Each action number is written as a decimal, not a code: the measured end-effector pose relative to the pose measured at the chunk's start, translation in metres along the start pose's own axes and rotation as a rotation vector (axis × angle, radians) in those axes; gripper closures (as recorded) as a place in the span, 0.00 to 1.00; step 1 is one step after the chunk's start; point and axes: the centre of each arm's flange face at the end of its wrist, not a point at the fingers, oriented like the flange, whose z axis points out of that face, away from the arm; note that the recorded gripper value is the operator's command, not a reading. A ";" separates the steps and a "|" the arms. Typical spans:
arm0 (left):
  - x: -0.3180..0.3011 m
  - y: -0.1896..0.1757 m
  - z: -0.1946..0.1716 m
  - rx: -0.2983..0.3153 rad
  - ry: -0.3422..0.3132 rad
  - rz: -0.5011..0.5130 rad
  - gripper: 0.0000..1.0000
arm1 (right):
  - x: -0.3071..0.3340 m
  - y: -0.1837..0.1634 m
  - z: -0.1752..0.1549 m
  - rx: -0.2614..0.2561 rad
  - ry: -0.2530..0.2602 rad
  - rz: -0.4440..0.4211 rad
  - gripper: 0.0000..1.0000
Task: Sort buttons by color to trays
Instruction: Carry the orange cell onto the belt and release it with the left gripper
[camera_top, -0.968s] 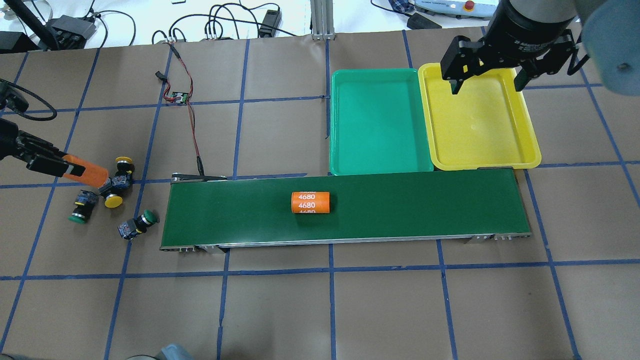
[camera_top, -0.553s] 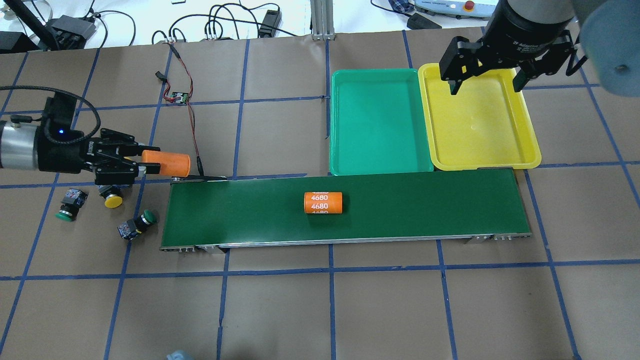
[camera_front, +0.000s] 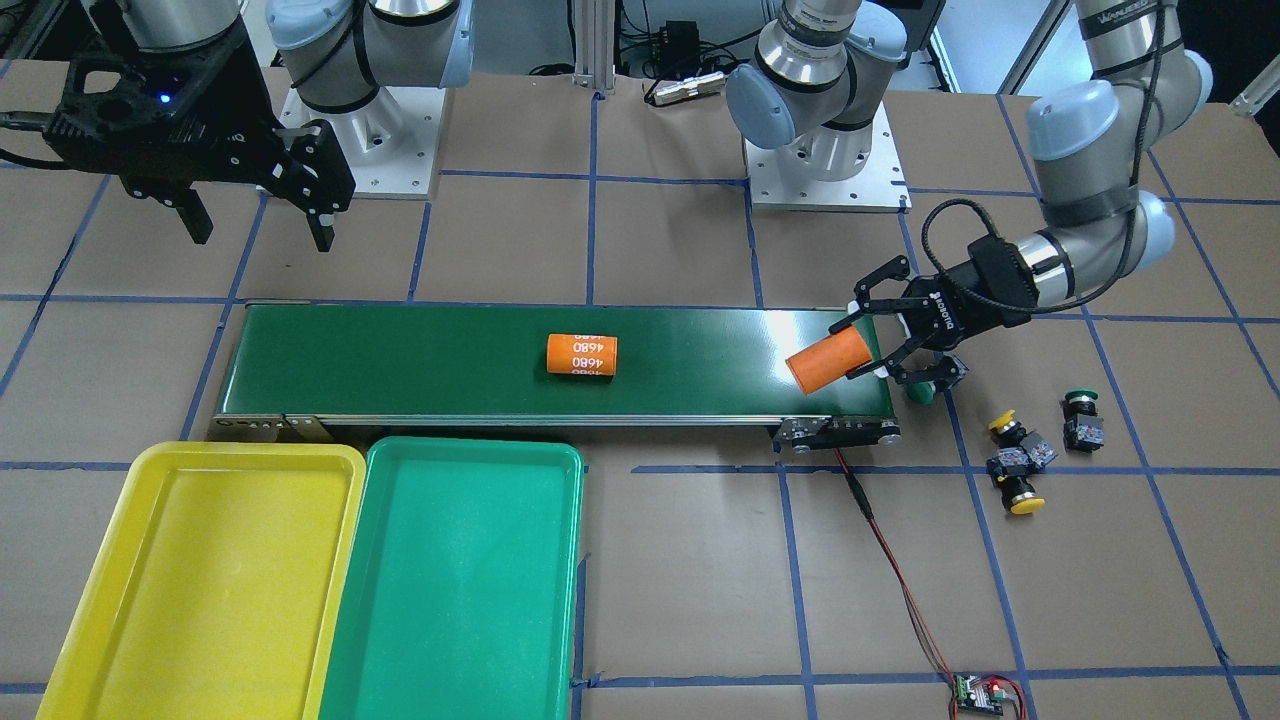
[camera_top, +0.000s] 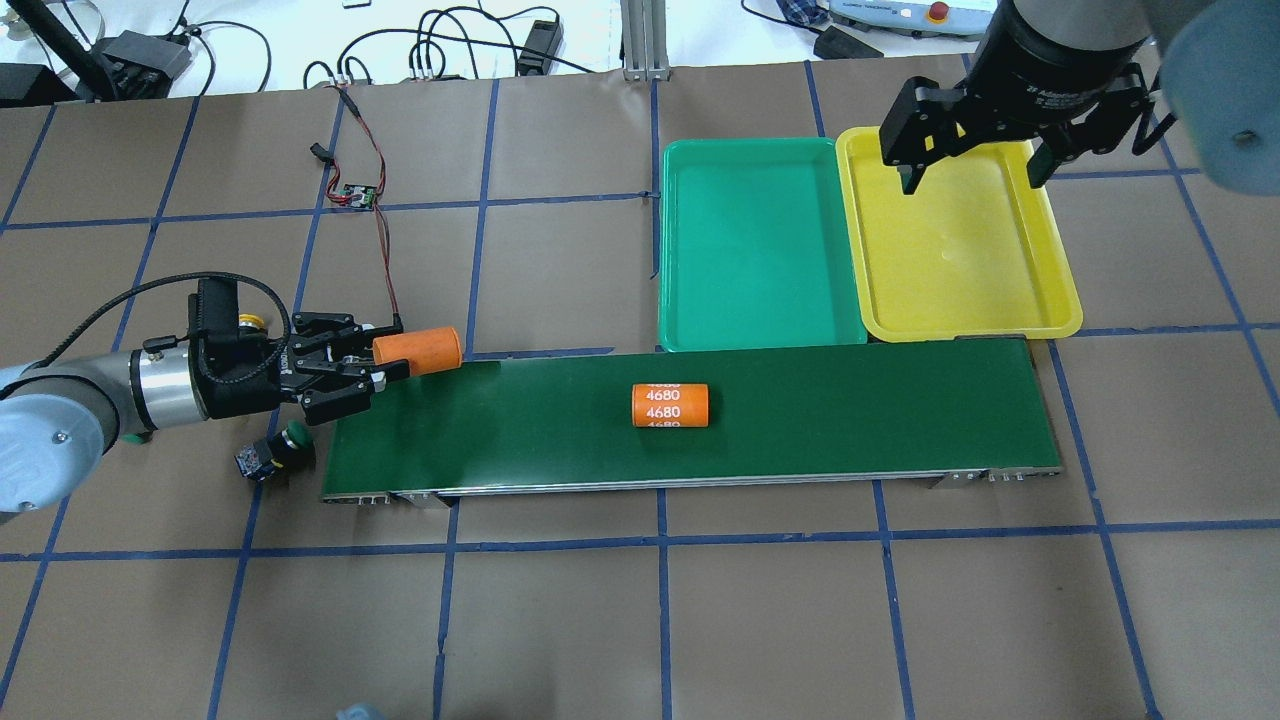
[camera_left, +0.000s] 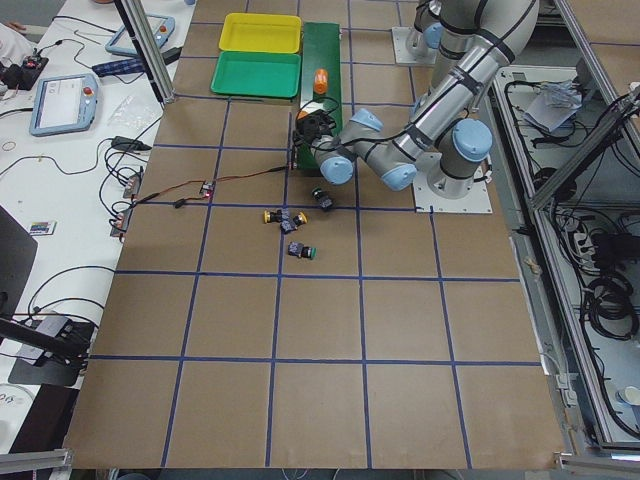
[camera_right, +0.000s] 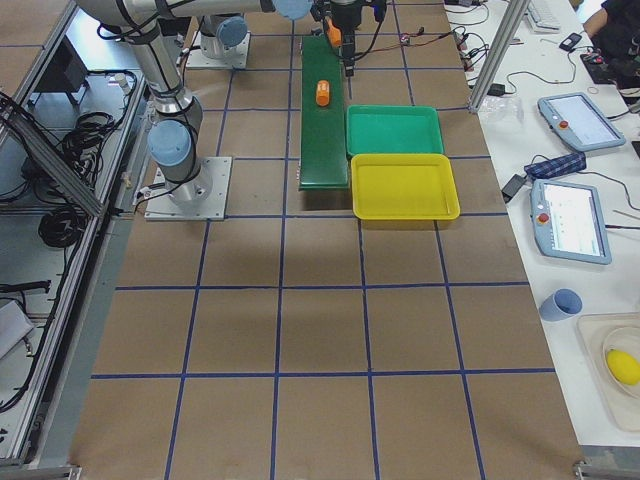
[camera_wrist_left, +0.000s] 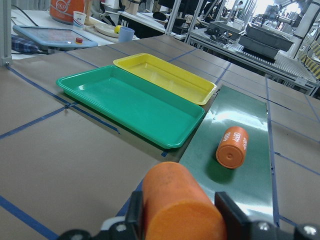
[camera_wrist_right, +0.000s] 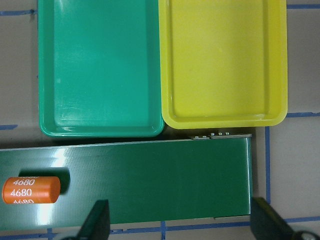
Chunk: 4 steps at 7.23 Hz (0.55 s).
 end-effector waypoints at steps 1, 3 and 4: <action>0.006 0.004 0.005 0.010 -0.001 0.003 0.77 | 0.000 0.000 0.000 -0.001 0.000 -0.001 0.00; 0.019 0.012 0.011 0.015 0.002 -0.003 0.79 | 0.000 0.000 0.000 0.000 -0.003 -0.001 0.00; 0.023 0.015 0.014 0.014 0.002 -0.001 0.78 | 0.000 0.000 0.001 0.000 -0.004 -0.001 0.00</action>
